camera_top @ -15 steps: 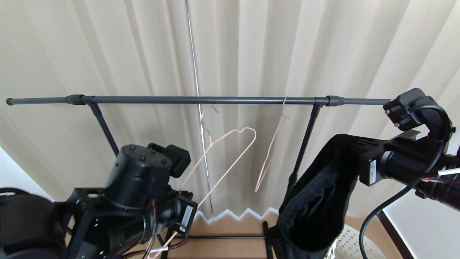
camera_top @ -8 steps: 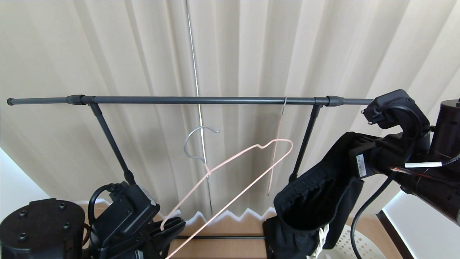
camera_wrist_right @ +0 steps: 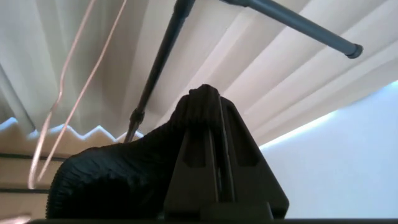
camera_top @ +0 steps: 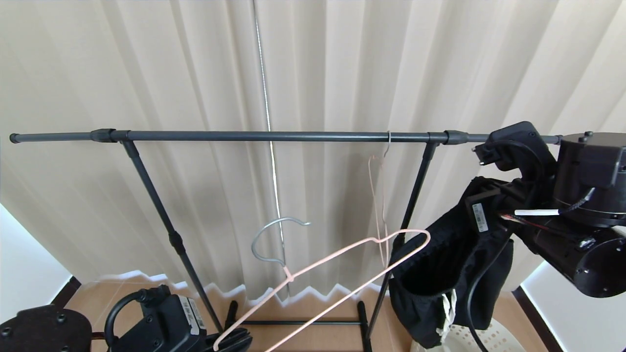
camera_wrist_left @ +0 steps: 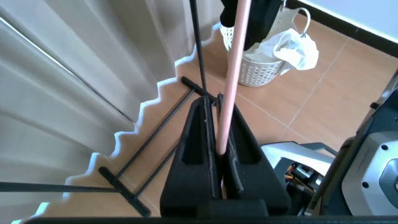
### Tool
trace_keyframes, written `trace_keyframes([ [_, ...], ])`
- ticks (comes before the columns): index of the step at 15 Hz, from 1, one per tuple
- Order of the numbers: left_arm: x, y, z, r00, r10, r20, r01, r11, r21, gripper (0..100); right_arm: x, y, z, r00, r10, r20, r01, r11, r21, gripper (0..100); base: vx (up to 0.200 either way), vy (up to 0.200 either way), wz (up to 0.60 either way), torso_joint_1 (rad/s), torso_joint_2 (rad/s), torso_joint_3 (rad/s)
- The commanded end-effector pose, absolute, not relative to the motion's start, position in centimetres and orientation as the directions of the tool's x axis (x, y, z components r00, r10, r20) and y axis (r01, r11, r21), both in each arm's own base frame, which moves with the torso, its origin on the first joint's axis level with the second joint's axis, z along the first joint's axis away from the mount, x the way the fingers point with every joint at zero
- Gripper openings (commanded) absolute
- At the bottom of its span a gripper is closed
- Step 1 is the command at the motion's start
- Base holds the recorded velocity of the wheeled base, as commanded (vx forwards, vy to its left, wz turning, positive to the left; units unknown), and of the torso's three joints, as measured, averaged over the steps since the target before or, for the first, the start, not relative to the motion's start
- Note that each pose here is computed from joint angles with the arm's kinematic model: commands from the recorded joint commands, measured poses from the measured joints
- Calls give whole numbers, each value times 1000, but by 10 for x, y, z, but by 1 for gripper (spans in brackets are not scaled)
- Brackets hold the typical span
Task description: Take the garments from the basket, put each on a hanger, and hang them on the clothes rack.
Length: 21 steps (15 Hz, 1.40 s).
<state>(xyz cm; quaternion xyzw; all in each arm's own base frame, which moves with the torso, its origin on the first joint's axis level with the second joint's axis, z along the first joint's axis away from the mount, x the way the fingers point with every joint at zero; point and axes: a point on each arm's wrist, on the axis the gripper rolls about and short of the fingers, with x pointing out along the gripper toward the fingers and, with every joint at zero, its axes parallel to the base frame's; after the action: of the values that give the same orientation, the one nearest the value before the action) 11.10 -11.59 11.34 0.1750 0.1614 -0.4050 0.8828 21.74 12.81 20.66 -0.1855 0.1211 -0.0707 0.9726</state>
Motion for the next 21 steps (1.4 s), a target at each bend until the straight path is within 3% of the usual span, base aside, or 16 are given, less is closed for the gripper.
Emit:
trace_keyframes([
  [1,112,-121,109,600,-660,-452,785,593,177,0,222,139,196,958,-165,-235,60,915,-400,0,0,0,0,0,0,0],
  [10,129,-141,90,613,-665,-426,774,613,156,0,205,159,193,967,-84,-241,-22,912,-410,0,0,0,0,0,0,0],
  [14,137,-148,89,645,-633,-428,738,660,136,0,196,164,196,971,-48,-232,-51,914,-403,0,0,0,0,0,0,0],
  [21,140,-151,93,671,-622,-404,714,688,127,0,171,198,188,954,95,-285,-218,872,-439,0,0,0,0,0,0,0],
])
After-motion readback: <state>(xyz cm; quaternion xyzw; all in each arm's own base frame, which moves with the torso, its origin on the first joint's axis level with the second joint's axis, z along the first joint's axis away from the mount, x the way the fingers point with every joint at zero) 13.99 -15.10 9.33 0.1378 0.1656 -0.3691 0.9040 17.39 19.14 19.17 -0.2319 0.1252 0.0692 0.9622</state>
